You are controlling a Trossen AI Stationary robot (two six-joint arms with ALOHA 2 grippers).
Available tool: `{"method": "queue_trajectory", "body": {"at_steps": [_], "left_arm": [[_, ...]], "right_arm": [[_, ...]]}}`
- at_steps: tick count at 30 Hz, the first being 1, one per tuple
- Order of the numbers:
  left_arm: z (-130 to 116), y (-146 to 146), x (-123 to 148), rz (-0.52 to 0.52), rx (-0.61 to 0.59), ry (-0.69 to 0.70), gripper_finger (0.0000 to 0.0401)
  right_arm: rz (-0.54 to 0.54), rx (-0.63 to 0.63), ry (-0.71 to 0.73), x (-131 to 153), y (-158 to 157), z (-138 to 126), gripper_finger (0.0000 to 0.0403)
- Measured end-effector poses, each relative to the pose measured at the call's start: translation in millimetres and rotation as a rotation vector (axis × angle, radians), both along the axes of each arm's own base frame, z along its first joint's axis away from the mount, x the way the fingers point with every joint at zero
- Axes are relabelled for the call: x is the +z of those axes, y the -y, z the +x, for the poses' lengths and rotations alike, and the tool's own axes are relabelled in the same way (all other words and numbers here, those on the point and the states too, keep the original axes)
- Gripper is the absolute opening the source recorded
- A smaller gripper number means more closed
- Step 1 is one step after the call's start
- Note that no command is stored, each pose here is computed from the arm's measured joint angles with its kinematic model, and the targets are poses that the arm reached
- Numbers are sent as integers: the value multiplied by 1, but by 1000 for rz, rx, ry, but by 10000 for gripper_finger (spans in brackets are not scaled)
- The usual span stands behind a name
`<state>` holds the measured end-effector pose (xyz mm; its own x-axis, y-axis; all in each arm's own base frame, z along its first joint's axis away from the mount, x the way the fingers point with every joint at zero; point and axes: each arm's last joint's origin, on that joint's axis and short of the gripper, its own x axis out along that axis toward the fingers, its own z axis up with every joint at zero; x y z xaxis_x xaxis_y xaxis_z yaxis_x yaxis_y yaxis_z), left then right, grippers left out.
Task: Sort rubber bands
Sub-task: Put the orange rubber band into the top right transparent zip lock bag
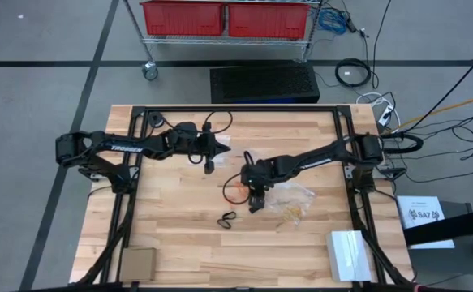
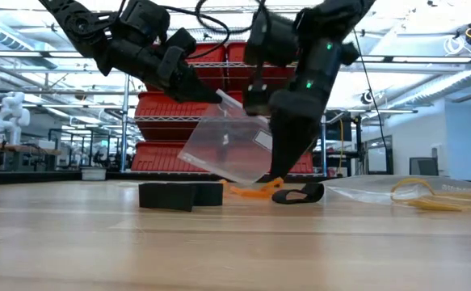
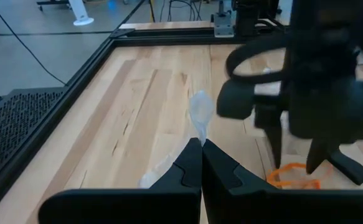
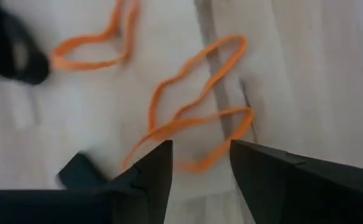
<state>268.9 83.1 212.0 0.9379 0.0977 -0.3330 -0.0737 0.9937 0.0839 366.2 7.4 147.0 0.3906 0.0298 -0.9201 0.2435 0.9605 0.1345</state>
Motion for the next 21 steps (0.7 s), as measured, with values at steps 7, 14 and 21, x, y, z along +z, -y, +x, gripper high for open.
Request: {"method": "queue_trajectory", "body": {"at_steps": [7, 14, 21], "left_arm": [[0, 0, 0, 0, 0, 1, 0], [0, 0, 0, 0, 1, 0, 0], [0, 0, 0, 2, 4, 0, 0]], "right_arm": [[0, -31, -34, -18, 9, 5, 120], [-6, 4, 28, 6, 6, 0, 11], [-86, 5, 183, 62, 6, -11, 2]]}}
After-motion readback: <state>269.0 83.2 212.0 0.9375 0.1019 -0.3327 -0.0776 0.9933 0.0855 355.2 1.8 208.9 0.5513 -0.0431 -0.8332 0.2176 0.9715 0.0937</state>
